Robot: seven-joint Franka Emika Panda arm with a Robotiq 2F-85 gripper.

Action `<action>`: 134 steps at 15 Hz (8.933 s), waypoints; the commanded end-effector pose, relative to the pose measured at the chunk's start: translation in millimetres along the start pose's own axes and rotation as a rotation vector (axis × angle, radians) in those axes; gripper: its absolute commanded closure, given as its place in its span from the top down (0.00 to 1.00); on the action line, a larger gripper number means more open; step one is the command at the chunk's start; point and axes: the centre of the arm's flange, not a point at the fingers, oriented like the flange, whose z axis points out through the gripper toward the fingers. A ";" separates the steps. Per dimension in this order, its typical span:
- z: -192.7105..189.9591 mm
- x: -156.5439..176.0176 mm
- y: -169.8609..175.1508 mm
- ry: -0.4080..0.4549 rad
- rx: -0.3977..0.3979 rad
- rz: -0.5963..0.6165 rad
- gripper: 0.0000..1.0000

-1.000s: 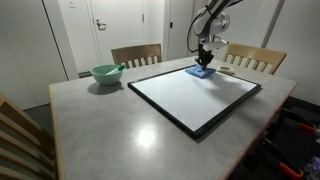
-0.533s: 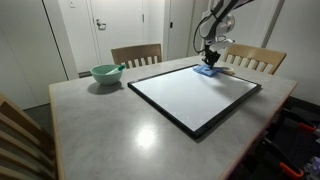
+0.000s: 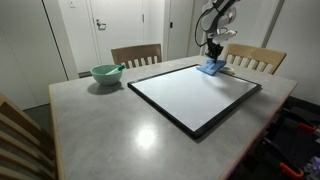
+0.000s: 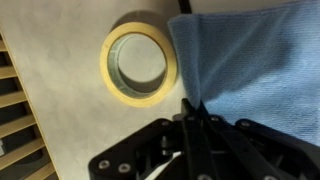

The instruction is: Use the blue cloth to wipe the board

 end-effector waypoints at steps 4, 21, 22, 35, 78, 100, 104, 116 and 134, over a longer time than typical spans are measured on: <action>-83.7 -20.3 14.6 -0.039 -0.081 -0.103 0.01; 16.4 -95.4 -108.5 -0.115 -0.133 -0.381 0.01; 21.2 -100.4 -111.0 -0.103 -0.092 -0.365 0.01; -9.5 -114.0 -164.2 0.069 0.234 -0.250 0.01; -104.7 -110.4 -443.9 -0.105 0.579 -0.527 0.01; -199.4 -197.4 -477.7 -0.065 0.331 -0.460 0.01; -229.6 -221.8 -471.7 -0.015 0.322 -0.473 0.01; -241.2 -342.6 -516.3 0.075 0.417 -0.367 0.01; -98.2 -320.3 -376.1 0.243 0.277 -0.171 0.01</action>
